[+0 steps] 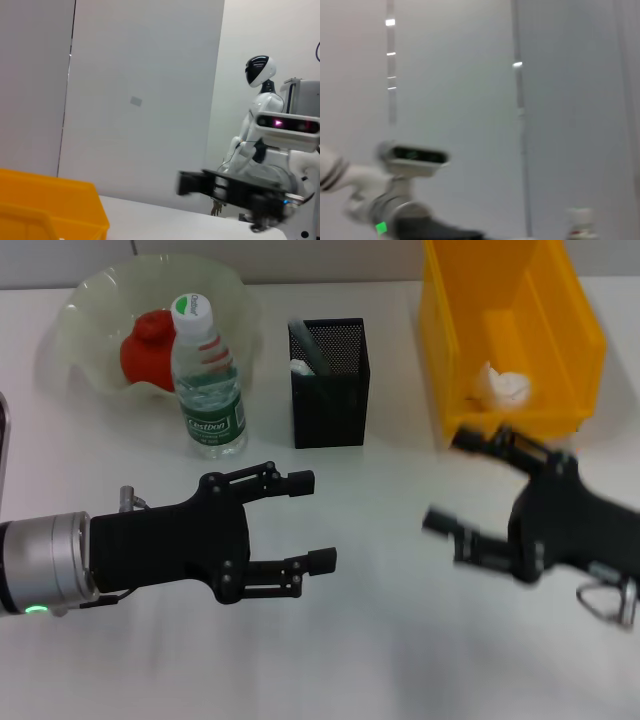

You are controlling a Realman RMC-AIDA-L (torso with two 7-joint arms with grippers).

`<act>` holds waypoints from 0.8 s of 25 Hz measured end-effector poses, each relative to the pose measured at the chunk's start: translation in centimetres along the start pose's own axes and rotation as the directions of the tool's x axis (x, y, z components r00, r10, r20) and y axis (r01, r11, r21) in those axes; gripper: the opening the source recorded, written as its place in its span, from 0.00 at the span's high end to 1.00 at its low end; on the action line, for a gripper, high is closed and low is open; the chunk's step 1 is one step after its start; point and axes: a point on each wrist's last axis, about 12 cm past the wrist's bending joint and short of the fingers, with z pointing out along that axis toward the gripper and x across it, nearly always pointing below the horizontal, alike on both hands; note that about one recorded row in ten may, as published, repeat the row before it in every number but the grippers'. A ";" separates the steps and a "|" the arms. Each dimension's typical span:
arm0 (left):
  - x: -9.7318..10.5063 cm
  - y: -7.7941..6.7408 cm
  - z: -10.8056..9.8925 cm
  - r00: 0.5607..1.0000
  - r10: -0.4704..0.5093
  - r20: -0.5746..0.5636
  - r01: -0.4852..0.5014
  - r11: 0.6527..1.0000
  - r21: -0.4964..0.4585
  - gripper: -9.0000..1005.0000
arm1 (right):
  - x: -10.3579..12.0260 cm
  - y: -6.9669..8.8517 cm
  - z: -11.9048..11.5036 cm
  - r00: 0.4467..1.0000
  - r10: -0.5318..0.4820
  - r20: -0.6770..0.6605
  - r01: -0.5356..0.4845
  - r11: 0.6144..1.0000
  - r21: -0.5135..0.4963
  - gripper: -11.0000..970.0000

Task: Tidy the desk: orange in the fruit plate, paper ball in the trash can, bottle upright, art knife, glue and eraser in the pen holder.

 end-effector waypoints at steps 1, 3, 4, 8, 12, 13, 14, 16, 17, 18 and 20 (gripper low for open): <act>0.0 -0.1 -0.1 1.000 -0.001 0.000 0.001 1.000 -0.001 0.17 | 0.4 1.0 -0.3 1.000 -0.007 -0.018 0.006 0.999 -0.053 0.15; 0.1 -0.1 -0.1 1.000 -0.003 0.000 0.003 1.000 -0.001 0.17 | 0.7 1.4 -0.3 1.000 -0.003 -0.030 0.001 0.997 -0.074 0.15; 0.1 -0.2 -0.2 1.000 -0.005 0.002 0.005 1.000 0.001 0.17 | 0.9 1.7 -0.3 0.999 0.003 -0.045 -0.007 0.995 -0.095 0.15; 0.4 -0.8 -0.7 1.000 -0.019 0.014 0.019 1.000 0.007 0.17 | 1.5 2.3 -0.2 0.997 0.036 -0.065 -0.044 0.991 -0.127 0.15; 0.6 -1.4 -1.5 0.999 -0.030 0.034 0.030 1.000 -0.005 0.17 | 1.6 2.4 -0.2 0.997 0.044 -0.064 -0.052 0.990 -0.131 0.15; 0.6 -1.5 -1.7 0.999 -0.032 0.037 0.033 0.999 -0.008 0.17 | 1.6 2.5 -0.2 0.997 0.045 -0.065 -0.053 0.990 -0.131 0.15; 0.7 -1.6 -1.8 0.999 -0.035 0.038 0.035 0.999 -0.010 0.17 | 1.6 2.5 -0.2 0.997 0.047 -0.065 -0.055 0.990 -0.131 0.15; 0.9 -1.8 -2.0 0.998 -0.042 0.039 0.043 0.999 -0.013 0.17 | 1.7 2.5 -0.1 0.996 0.054 -0.067 -0.062 0.989 -0.132 0.15; 0.9 -1.8 -2.0 0.998 -0.042 0.039 0.043 0.999 -0.013 0.17 | 1.8 2.5 -0.1 0.996 0.057 -0.068 -0.066 0.989 -0.132 0.15; 1.0 -1.9 -2.1 0.998 -0.047 0.041 0.048 0.999 -0.014 0.17 | 1.8 2.5 0.0 0.996 0.061 -0.068 -0.070 0.989 -0.133 0.15; 1.1 -2.1 -2.2 0.998 -0.051 0.043 0.052 0.999 -0.014 0.17 | 1.9 2.5 0.1 0.995 0.070 -0.070 -0.079 0.988 -0.136 0.15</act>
